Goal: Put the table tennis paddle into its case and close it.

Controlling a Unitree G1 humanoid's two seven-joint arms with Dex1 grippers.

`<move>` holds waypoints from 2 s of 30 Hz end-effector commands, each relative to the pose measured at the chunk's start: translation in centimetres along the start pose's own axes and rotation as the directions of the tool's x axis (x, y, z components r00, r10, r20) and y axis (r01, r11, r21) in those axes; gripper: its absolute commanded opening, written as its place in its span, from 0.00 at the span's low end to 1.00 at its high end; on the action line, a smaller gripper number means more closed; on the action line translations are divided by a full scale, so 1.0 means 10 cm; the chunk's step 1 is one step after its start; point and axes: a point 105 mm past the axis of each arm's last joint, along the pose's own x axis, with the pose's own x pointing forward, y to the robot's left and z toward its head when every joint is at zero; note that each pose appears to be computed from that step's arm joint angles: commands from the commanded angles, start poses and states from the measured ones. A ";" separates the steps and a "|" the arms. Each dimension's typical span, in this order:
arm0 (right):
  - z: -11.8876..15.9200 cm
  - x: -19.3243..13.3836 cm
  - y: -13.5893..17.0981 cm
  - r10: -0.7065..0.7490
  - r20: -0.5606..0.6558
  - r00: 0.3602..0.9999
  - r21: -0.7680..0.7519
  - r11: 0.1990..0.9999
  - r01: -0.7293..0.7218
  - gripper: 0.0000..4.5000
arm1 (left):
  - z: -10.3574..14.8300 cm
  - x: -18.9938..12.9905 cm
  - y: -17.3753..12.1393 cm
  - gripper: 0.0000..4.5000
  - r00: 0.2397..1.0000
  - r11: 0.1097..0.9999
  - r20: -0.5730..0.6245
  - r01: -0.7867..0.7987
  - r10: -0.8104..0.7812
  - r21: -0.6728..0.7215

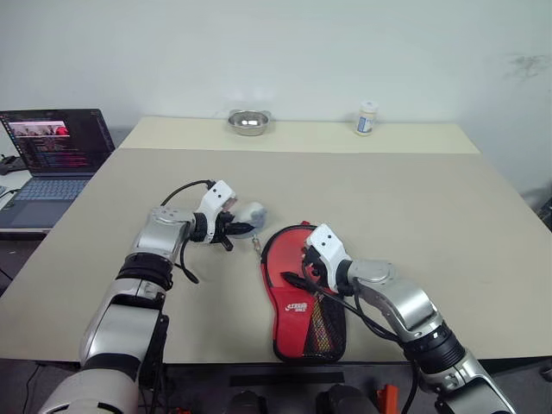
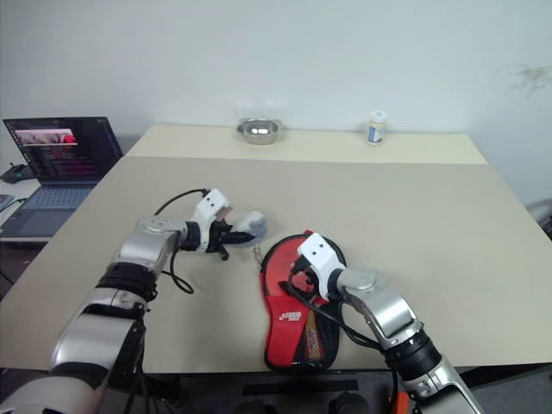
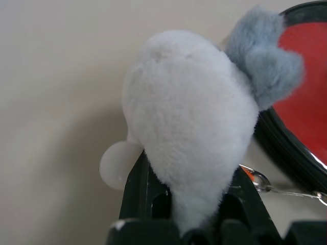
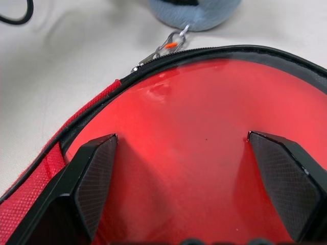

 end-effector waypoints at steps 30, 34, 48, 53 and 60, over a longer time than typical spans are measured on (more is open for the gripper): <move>-0.64 -0.09 0.25 0.087 -0.269 0.959 0.076 0.995 -0.069 1.00 | 1.78 1.29 -1.14 0.09 0.954 0.811 0.259 -0.271 0.153 0.518; -0.63 -0.09 0.27 0.087 -0.271 0.959 0.076 0.995 -0.068 1.00 | 1.92 1.41 -1.61 0.09 0.961 0.805 0.276 -0.169 0.007 0.568; -0.60 -0.05 0.22 0.068 -0.262 0.963 0.070 0.996 -0.051 1.00 | 1.72 1.55 -2.03 0.33 0.969 0.779 0.177 0.025 -0.174 0.627; -0.58 -0.04 0.20 0.067 -0.257 0.964 0.061 0.997 -0.053 1.00 | 1.69 1.53 -1.95 0.75 0.971 0.776 0.171 0.022 -0.167 0.631; -0.52 -0.04 0.12 0.051 -0.245 0.968 0.046 0.998 -0.041 1.00 | 1.76 1.43 -1.77 0.99 0.965 0.810 0.205 0.012 -0.163 0.587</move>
